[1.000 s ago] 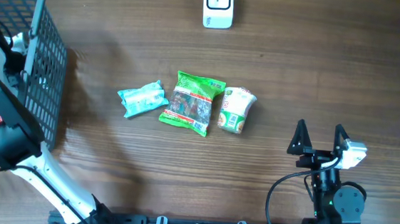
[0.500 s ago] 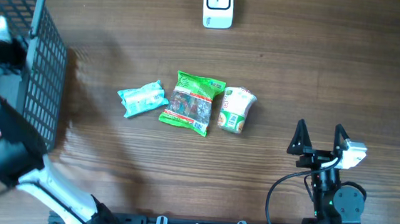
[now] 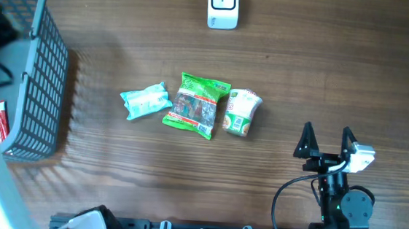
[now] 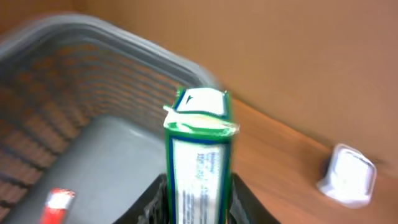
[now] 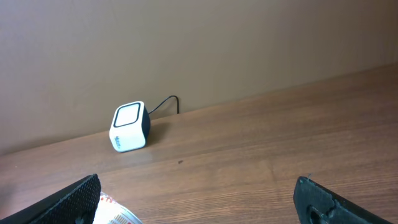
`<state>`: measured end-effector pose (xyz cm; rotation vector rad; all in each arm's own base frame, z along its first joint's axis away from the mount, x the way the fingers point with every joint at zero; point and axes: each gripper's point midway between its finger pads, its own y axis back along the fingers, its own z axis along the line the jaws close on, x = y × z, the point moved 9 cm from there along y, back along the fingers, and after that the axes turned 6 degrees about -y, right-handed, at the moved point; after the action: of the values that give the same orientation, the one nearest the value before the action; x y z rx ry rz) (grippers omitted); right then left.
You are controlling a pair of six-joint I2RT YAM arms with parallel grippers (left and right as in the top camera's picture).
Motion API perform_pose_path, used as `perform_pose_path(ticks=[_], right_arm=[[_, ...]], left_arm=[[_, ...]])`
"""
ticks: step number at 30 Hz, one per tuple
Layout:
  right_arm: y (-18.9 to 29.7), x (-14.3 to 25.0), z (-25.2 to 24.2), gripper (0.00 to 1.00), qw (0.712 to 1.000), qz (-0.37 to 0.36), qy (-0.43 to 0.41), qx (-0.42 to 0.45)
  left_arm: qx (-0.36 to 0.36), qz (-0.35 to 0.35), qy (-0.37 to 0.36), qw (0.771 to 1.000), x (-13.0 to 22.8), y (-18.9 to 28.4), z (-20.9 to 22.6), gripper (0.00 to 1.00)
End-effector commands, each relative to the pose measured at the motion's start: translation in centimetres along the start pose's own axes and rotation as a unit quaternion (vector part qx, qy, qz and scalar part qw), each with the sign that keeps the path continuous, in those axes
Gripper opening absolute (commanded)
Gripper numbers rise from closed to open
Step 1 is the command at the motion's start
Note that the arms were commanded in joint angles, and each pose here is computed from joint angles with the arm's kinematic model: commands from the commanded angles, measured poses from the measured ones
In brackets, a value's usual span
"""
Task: Scan the item barcode
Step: 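Drop the small green box on the table near the front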
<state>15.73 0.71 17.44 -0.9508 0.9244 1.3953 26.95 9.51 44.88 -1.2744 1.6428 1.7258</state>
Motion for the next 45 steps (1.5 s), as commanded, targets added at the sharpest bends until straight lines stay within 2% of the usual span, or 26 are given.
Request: perform_pose_path(ticks=[1, 6, 10, 13, 16, 19, 20, 23, 24, 26, 29, 32, 34, 39, 45], right_arm=[[0.1, -0.2, 0.0, 1.00, 1.000, -0.007, -0.002, -0.002], [0.1, -0.2, 0.0, 1.00, 1.000, -0.007, -0.002, -0.002], [0.1, -0.2, 0.0, 1.00, 1.000, -0.007, -0.002, -0.002], [0.1, -0.2, 0.0, 1.00, 1.000, -0.007, -0.002, -0.002], [0.1, -0.2, 0.0, 1.00, 1.000, -0.007, -0.002, -0.002], [0.1, -0.2, 0.0, 1.00, 1.000, -0.007, -0.002, -0.002], [0.1, -0.2, 0.0, 1.00, 1.000, -0.007, -0.002, -0.002], [0.1, -0.2, 0.0, 1.00, 1.000, -0.007, -0.002, -0.002], [0.1, -0.2, 0.0, 1.00, 1.000, -0.007, -0.002, -0.002], [0.1, -0.2, 0.0, 1.00, 1.000, -0.007, -0.002, -0.002], [0.1, -0.2, 0.0, 1.00, 1.000, -0.007, -0.002, -0.002], [0.1, -0.2, 0.0, 1.00, 1.000, -0.007, -0.002, -0.002], [0.1, -0.2, 0.0, 1.00, 1.000, -0.007, -0.002, -0.002], [0.1, -0.2, 0.0, 1.00, 1.000, -0.007, -0.002, -0.002], [0.1, -0.2, 0.0, 1.00, 1.000, -0.007, -0.002, -0.002]], left_arm=[[0.090, 0.075, -0.038, 0.992, 2.6, -0.3, -5.6, 0.27], [0.151, 0.201, -0.107, 0.962, 7.8, -2.3, -11.2, 0.27], [0.158, 0.298, -0.141, 0.931, 13.2, -5.4, -14.5, 0.27], [0.138, 0.347, -0.175, 0.911, 17.1, -7.9, -15.7, 0.29], [0.111, 0.373, -0.178, 0.904, 19.1, -9.5, -15.9, 0.40], [0.111, 0.356, -0.160, 0.914, 18.3, -9.6, -15.8, 0.46], [0.115, 0.342, -0.155, 0.920, 17.6, -9.4, -15.8, 0.51], [0.129, 0.272, -0.132, 0.944, 14.1, -7.6, -15.2, 0.91], [0.130, 0.251, -0.125, 0.951, 13.1, -7.2, -14.9, 1.00], [0.115, 0.184, -0.106, 0.970, 10.3, -5.8, -13.6, 1.00], [0.046, 0.082, -0.038, 0.995, 6.6, -3.8, -10.0, 1.00], [-0.020, 0.014, 0.025, 0.999, 4.2, -2.1, -5.5, 1.00], [-0.088, -0.011, 0.068, 0.994, 3.4, -1.3, -1.9, 1.00], [-0.213, -0.005, 0.132, 0.968, 3.5, -1.9, 5.6, 1.00], [-0.299, 0.091, 0.176, 0.933, 6.7, -6.7, 13.0, 1.00]])
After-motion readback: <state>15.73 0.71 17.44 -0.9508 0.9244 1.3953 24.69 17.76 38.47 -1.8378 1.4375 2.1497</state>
